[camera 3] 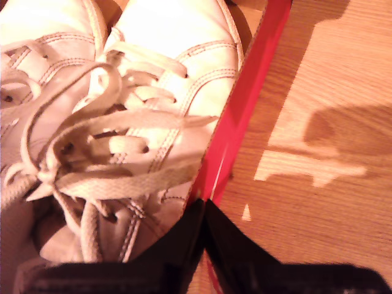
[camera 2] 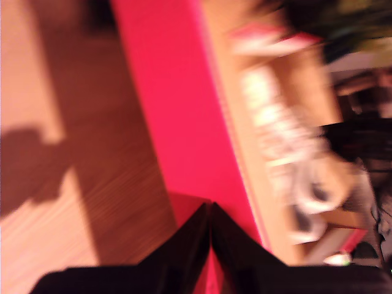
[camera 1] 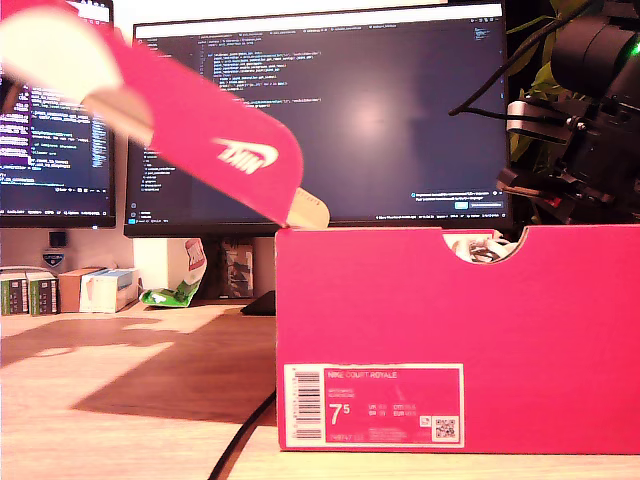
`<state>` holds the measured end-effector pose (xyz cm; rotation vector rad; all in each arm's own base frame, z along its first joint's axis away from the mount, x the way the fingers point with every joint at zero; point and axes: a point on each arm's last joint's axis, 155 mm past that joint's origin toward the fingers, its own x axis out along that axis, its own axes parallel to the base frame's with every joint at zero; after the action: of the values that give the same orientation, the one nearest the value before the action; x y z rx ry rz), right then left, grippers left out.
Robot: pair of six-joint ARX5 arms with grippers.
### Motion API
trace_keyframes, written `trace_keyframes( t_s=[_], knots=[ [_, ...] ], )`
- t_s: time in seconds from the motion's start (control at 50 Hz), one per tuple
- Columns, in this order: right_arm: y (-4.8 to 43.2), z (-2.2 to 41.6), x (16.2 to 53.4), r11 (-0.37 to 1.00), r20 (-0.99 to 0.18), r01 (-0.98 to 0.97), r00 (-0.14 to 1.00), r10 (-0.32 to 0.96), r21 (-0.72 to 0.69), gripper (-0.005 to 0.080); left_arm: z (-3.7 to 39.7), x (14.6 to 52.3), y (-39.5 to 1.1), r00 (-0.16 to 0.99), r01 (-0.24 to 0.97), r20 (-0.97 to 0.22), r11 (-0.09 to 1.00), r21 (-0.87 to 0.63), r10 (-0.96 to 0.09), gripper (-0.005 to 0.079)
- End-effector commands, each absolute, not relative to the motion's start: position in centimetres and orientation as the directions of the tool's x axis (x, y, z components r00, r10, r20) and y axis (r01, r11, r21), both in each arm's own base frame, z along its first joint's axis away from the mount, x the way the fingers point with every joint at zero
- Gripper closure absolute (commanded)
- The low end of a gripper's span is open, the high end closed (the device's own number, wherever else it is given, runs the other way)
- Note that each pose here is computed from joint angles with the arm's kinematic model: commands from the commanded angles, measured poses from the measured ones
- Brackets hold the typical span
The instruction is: Close the red shoebox by pushing the lid with your left arm and holding the box in place with your right arm
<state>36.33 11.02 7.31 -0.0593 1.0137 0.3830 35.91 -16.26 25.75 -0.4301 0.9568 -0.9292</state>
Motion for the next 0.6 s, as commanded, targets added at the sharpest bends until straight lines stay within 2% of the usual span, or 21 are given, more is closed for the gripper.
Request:
trace_keyframes(
  t_s=[0.0,0.58],
  knots=[
    [13.7,7.3,35.8,0.899,-0.828,-0.409,0.444,0.343,0.153,0.0764,24.2,34.4,-19.2,0.143,0.475,-0.511,0.512,-0.715,-0.847,0.0762],
    [14.3,7.3,35.6,0.894,-0.828,-0.42,0.438,0.351,0.156,0.0764,30.6,32.6,-28.0,0.075,0.673,-0.393,0.337,-0.658,-0.916,0.0762]
  ],
)
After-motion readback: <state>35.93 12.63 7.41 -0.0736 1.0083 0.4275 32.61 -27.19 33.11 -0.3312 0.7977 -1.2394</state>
